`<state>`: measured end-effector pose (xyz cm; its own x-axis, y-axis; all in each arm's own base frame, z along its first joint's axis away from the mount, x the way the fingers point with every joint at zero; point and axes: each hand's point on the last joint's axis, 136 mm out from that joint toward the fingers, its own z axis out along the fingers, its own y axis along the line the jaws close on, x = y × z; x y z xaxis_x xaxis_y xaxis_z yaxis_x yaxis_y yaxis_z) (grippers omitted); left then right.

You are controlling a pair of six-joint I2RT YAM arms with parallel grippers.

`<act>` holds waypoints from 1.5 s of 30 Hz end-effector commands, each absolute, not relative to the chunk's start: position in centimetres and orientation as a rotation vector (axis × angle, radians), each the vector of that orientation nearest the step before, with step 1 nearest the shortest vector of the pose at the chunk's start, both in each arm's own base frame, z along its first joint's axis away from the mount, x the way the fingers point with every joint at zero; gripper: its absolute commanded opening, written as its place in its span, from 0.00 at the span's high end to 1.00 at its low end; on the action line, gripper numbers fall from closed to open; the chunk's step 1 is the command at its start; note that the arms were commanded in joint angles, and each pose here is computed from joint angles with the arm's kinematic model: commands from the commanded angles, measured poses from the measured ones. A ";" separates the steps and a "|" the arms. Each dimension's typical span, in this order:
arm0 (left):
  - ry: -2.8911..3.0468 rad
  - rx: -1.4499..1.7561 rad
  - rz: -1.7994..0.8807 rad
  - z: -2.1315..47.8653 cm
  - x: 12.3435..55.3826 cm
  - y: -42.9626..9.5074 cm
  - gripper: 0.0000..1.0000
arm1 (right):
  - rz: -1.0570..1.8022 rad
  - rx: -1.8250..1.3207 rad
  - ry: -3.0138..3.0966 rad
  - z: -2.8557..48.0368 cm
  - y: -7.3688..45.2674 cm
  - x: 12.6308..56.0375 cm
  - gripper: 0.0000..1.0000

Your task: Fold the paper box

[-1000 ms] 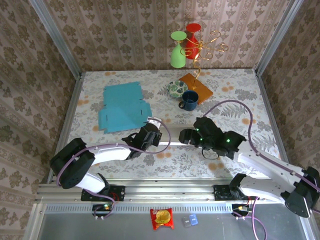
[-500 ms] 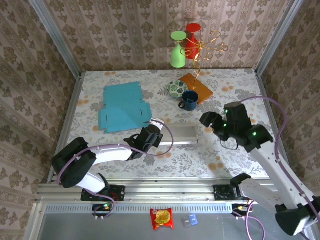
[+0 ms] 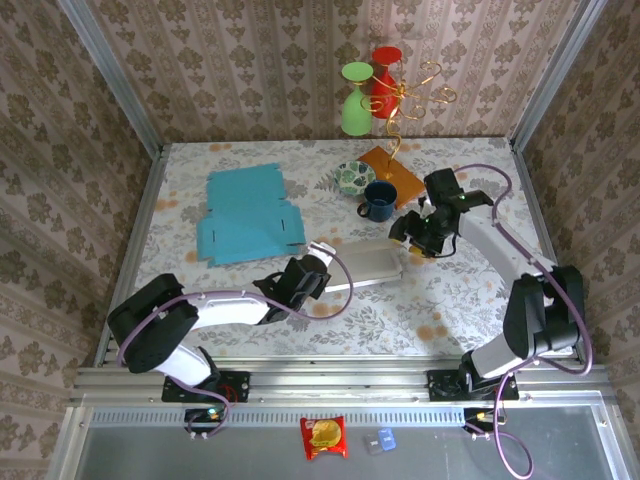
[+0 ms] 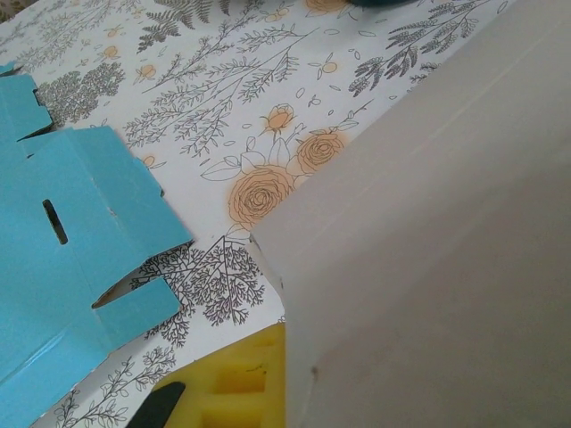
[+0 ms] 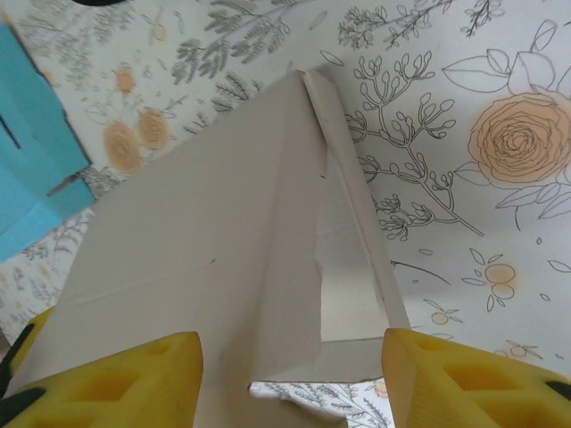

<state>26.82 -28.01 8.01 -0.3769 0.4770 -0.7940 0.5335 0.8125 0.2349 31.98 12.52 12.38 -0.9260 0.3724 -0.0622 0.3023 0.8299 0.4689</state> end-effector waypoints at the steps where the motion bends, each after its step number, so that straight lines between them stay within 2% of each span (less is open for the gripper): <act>1: 2.042 0.813 0.006 6.6 26.5 -27.6 1.00 | 0.743 0.404 2.866 12.7 13.3 32.4 0.45; 7: 2.035 0.817 0.018 6.5 26.6 -27.8 1.00 | 0.769 0.361 2.884 11.4 14.1 32.3 0.51; 9: 2.038 0.818 0.015 6.4 26.6 -27.9 0.97 | 0.773 0.363 2.885 11.1 14.3 32.1 0.53; 17: 2.071 0.820 -0.087 6.5 25.3 -28.6 0.61 | 0.793 0.399 2.864 10.0 14.7 31.6 0.55; 22: 2.080 0.817 -0.152 7.2 23.5 -28.3 0.44 | 0.798 0.411 2.847 10.0 15.2 31.2 0.57; 25: 2.091 0.819 -0.242 7.8 22.0 -28.3 0.39 | 0.784 0.428 2.836 9.9 15.0 31.0 0.57; 32: 2.092 0.794 -0.544 9.7 17.8 -28.2 0.36 | 0.773 0.415 2.843 9.4 15.3 30.9 0.57; 37: 2.083 0.741 -0.717 12.9 15.6 -27.2 0.32 | 0.755 0.401 2.848 9.3 15.4 31.0 0.57; 42: 2.085 0.465 -0.673 18.8 17.7 -23.1 0.31 | 0.738 0.381 2.857 9.2 15.4 31.0 0.56; 45: 2.181 0.200 -0.663 20.1 20.1 -20.0 0.33 | 0.727 0.371 2.860 9.0 15.4 30.9 0.57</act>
<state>18.82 -23.11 20.22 -0.5320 0.0360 -0.8460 0.5480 0.7763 -0.3116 31.30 15.76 9.67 -0.9511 0.2931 -0.0972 0.2015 0.8278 0.5236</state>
